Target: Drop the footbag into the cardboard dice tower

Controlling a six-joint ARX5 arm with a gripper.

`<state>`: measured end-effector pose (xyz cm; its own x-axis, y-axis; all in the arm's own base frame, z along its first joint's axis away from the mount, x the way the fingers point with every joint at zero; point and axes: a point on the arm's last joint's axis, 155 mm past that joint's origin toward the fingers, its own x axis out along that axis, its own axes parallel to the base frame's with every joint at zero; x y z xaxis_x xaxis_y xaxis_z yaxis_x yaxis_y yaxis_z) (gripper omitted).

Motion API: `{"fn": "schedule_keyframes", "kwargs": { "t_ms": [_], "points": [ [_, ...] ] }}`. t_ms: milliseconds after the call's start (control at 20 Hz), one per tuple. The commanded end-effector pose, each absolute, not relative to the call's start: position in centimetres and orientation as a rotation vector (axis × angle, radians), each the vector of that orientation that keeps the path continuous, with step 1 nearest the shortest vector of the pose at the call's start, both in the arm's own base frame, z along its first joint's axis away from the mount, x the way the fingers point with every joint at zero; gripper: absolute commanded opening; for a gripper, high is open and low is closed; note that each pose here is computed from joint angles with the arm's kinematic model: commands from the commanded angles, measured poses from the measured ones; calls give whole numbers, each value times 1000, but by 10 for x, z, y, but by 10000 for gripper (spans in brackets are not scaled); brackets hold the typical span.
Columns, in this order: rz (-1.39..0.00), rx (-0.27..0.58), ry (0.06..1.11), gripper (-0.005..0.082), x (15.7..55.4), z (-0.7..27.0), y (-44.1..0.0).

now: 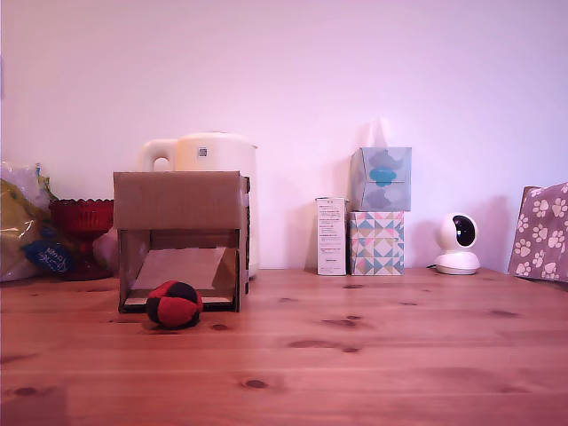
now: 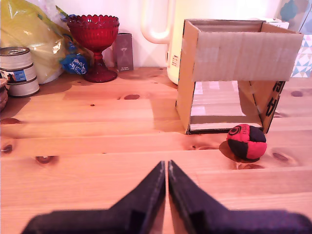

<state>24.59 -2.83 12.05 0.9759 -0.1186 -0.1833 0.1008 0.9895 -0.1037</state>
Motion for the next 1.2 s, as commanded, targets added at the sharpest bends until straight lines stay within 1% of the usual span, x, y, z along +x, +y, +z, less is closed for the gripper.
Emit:
{"fn": "schedule_keyframes", "kwargs": {
  "t_ms": [0,300,400,500,700,800,850,950,1150],
  "points": [
    [-101,-88,220,-24,246,108,-26],
    [-101,-88,221,-24,246,108,-26],
    [-109,-100,216,-24,246,110,-28],
    [-183,-107,164,-24,246,124,-41],
    [-251,-111,98,-24,243,153,-53],
    [-292,-136,69,-24,240,164,-61],
    [-317,-167,54,-24,239,170,-66],
    [-368,-205,52,-24,235,176,-76],
    [-434,-204,64,-24,231,185,-89]
  ]
}}
